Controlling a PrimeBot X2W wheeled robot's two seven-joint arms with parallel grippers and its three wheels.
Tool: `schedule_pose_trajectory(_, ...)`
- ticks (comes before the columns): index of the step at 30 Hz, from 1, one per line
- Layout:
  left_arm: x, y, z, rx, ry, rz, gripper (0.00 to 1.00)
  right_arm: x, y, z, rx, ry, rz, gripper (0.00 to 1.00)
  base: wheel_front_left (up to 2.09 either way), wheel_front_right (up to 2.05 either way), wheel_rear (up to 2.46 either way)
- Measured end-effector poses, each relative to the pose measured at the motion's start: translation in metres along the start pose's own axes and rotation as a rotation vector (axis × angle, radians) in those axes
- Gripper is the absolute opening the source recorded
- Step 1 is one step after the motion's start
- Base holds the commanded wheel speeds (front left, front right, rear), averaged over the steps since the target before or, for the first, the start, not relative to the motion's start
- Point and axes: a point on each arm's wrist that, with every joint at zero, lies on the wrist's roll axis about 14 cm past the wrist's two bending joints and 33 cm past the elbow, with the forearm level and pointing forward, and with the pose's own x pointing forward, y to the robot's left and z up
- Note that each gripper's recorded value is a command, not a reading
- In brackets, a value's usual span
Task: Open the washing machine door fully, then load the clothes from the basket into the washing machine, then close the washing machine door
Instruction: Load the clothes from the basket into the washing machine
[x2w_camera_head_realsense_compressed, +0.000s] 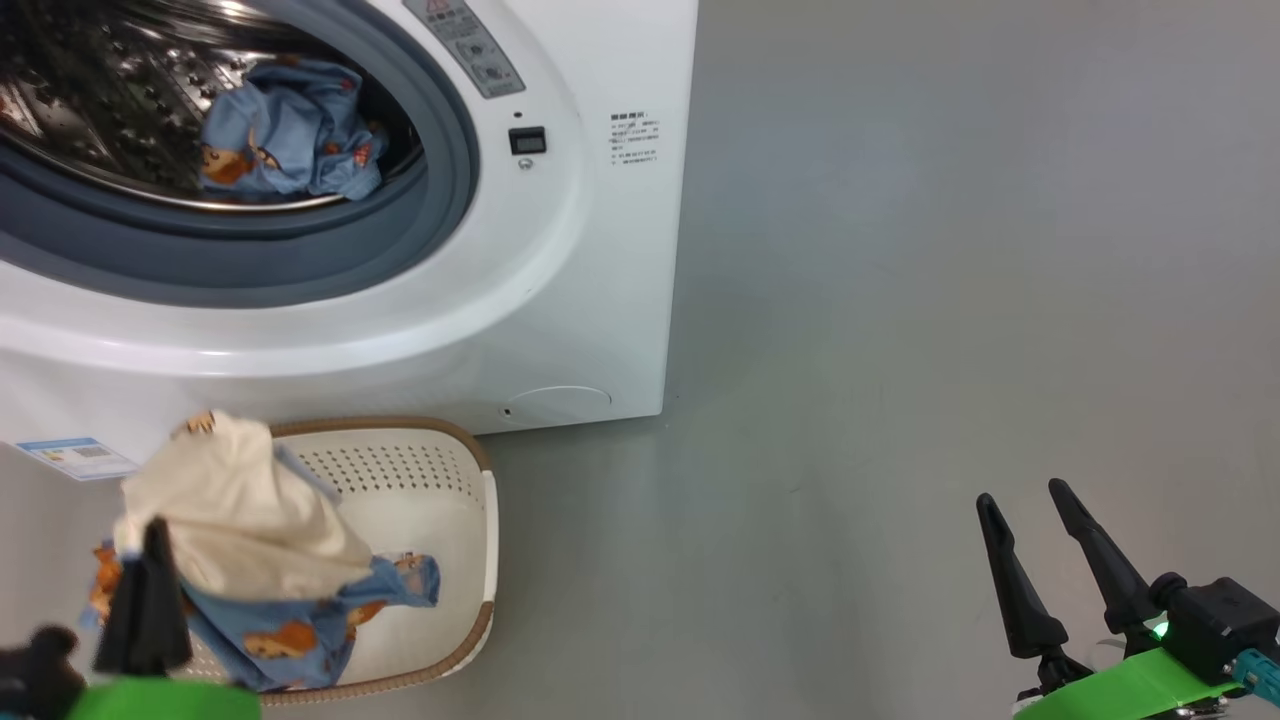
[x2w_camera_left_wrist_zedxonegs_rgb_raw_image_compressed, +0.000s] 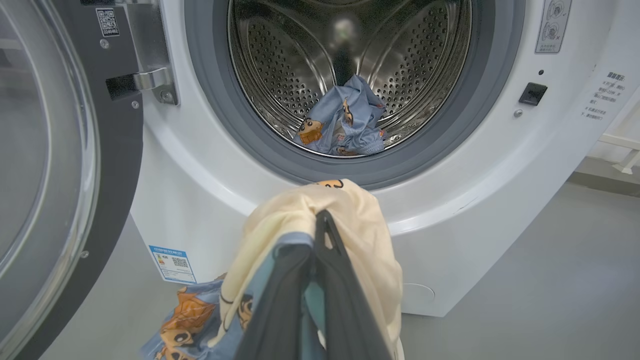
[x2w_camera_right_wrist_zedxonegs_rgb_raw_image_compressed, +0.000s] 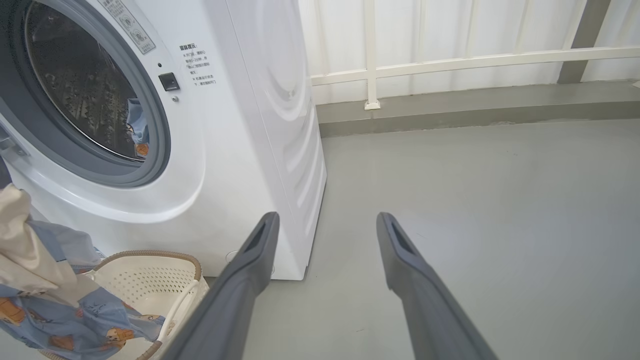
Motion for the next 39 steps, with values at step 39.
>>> schedule_pose_trajectory(39,0.244,-0.049,0.012,0.144,0.038,-0.166,0.0,0.022,-0.031,-0.027,0.011,0.06,-0.141,1.0,0.0,0.0,0.0)
